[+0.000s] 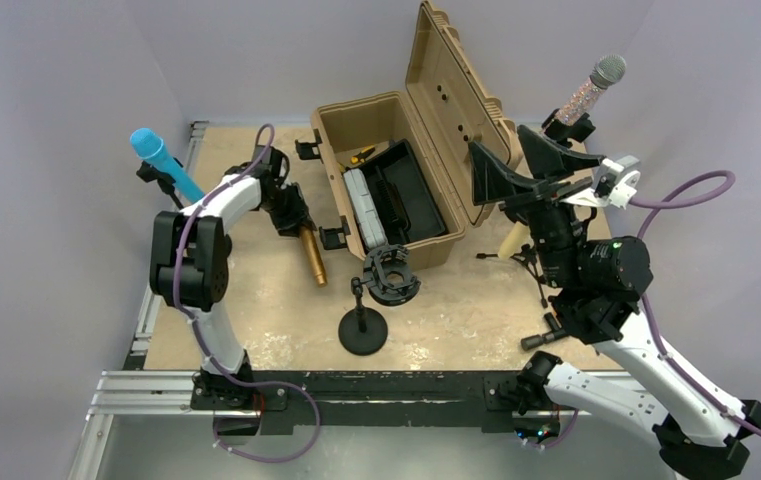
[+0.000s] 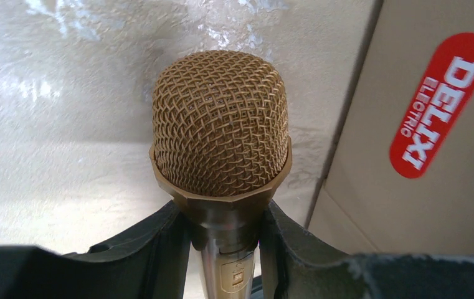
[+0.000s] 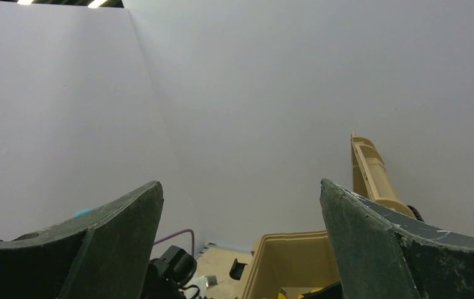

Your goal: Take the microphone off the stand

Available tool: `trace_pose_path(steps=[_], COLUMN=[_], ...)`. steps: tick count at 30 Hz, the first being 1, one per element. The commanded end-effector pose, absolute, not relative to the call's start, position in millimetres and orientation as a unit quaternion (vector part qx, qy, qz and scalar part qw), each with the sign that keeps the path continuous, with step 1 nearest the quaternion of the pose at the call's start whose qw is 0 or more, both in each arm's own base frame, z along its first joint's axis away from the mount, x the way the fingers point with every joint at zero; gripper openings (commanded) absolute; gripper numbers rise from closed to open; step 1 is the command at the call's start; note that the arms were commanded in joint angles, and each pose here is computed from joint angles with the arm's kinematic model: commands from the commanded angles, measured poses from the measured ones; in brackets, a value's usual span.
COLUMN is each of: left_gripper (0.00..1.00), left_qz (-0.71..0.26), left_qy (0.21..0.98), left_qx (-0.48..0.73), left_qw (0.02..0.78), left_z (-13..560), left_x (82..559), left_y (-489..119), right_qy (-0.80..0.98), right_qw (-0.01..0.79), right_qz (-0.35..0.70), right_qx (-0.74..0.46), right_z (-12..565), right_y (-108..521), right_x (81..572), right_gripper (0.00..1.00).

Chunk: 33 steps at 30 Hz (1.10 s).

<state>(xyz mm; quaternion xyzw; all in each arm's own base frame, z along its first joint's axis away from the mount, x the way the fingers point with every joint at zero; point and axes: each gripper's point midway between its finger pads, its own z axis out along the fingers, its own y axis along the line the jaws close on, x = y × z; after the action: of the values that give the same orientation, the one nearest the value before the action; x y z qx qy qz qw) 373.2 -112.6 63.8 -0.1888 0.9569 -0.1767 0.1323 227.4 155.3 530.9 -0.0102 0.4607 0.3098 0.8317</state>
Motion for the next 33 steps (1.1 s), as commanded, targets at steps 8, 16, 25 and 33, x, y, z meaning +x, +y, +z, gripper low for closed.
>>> trace_pose_path(steps=[8, 16, 25, 33], left_gripper=[0.11, 0.39, 0.64, 0.74], left_qz=[-0.205, -0.213, -0.233, -0.239], left_qy=[0.965, 0.965, 0.957, 0.951], left_qx=[-0.115, -0.109, -0.125, -0.145], left_qw=[0.119, 0.108, 0.116, 0.134], left_z=[47.3, 40.5, 48.7, 72.4], left_x=[390.4, 388.1, 389.2, 369.4], left_y=[-125.3, -136.8, -141.8, -133.1], right_qy=[0.443, 0.443, 0.445, 0.448], right_qw=[0.845, 0.845, 0.842, 0.838], right_qz=[0.301, 0.297, 0.305, 0.311], right_qx=[-0.008, -0.007, -0.006, -0.012], right_z=[537.3, 535.5, 534.9, 534.8], right_y=[145.6, 143.3, 142.9, 147.1], right_x=[220.5, 219.8, 217.5, 217.7], right_gripper=[0.95, 0.95, 0.95, 0.95])
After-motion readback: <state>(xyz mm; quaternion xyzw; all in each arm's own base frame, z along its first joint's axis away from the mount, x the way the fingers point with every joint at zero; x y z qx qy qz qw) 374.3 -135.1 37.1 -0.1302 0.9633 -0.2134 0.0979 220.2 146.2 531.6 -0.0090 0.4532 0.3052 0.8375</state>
